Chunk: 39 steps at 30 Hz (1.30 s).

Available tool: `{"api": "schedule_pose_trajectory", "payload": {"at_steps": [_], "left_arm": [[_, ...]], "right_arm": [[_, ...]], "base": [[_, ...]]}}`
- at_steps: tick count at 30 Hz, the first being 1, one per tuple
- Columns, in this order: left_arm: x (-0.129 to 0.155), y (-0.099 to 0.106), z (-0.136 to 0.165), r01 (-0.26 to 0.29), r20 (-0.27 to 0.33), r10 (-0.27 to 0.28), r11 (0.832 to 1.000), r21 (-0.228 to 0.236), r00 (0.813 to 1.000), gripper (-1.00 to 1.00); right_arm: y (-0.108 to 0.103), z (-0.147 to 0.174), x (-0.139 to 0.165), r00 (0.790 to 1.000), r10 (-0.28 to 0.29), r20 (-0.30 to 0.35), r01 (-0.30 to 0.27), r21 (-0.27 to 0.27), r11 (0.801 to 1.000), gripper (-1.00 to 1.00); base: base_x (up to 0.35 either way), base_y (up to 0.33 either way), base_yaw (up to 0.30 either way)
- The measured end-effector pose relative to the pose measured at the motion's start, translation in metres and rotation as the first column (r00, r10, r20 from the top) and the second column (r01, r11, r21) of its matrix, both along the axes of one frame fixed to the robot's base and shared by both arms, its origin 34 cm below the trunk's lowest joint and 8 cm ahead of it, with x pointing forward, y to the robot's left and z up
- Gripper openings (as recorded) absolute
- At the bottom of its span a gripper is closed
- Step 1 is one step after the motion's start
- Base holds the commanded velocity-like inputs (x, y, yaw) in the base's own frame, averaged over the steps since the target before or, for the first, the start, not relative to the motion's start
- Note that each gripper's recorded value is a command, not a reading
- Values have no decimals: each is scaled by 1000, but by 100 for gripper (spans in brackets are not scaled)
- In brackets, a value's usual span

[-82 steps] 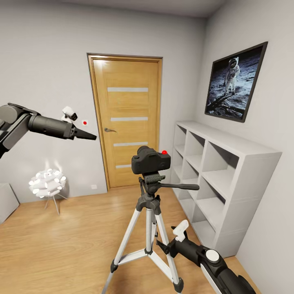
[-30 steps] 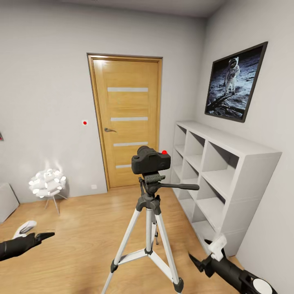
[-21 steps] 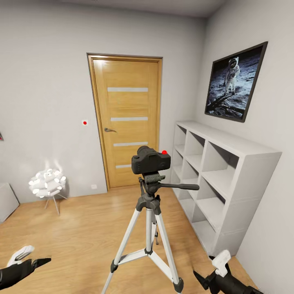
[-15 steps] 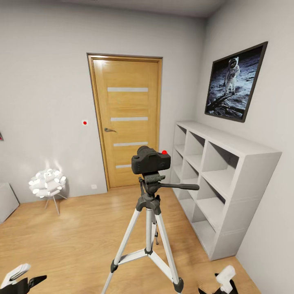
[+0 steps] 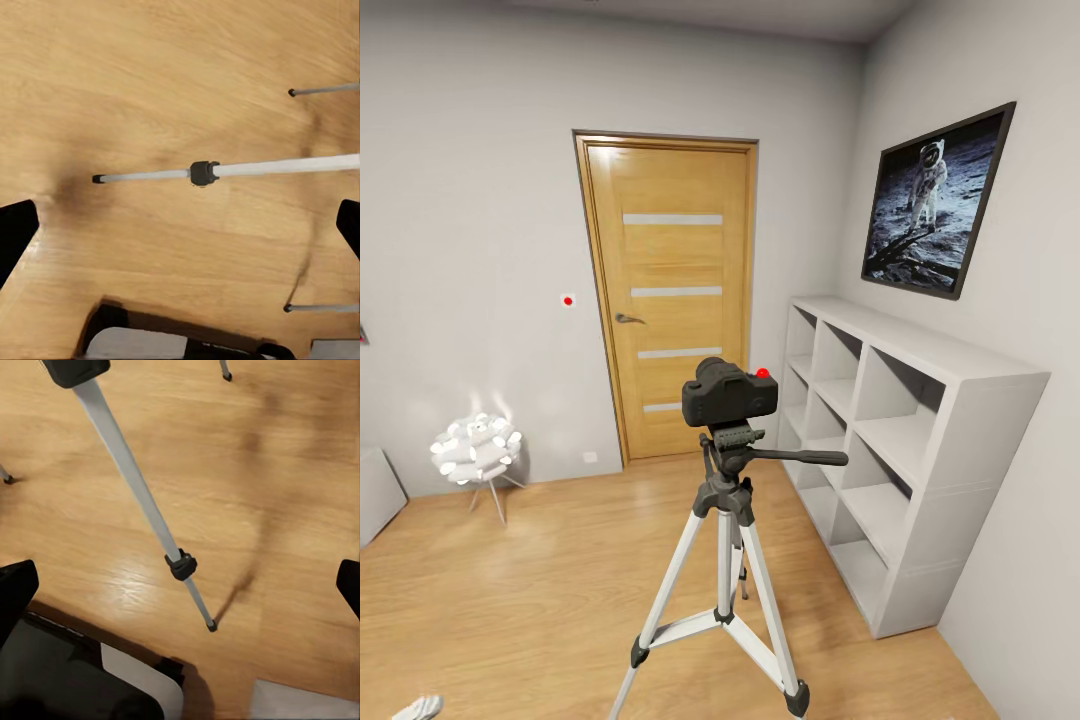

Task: Attach the digital camera to the camera tripod in the bedroom.

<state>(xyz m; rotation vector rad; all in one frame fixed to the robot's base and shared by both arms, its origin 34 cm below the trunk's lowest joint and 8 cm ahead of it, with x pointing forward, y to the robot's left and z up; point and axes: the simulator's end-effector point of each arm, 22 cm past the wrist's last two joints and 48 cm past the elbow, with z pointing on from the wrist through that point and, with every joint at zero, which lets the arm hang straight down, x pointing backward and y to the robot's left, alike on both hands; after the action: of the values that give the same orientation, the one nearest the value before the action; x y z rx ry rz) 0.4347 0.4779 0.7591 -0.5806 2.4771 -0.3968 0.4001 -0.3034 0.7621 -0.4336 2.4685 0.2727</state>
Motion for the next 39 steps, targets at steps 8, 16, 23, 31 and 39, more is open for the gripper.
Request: {"api": "schedule_pose_trajectory", "payload": {"at_steps": [8,16,23,31,39], "left_arm": [[-26,3,-28,-58,-86,66,994,90,994,100],[-40,-8,-39,-59,-116,69,994,87,991,100],[-62,-10,-50,-64,-157,79,993,100,984,100],[-126,-29,-84,-93,-304,131,986,137,944,100],[-209,-82,-117,-89,-459,139,988,129,878,100]], "right_arm": [[-9,-17,-19,998,-18,-54,18,-14,1000,100],[-34,-48,-53,986,-81,-147,70,-77,995,100],[-53,-60,-67,976,-130,-173,107,-138,985,100],[-50,-85,-109,948,-176,-265,137,-159,978,100],[-45,-104,-150,913,-207,-350,157,-166,974,100]], "base": [[0,0,0],[0,0,0],[0,0,0],[0,0,0],[0,0,0]]}}
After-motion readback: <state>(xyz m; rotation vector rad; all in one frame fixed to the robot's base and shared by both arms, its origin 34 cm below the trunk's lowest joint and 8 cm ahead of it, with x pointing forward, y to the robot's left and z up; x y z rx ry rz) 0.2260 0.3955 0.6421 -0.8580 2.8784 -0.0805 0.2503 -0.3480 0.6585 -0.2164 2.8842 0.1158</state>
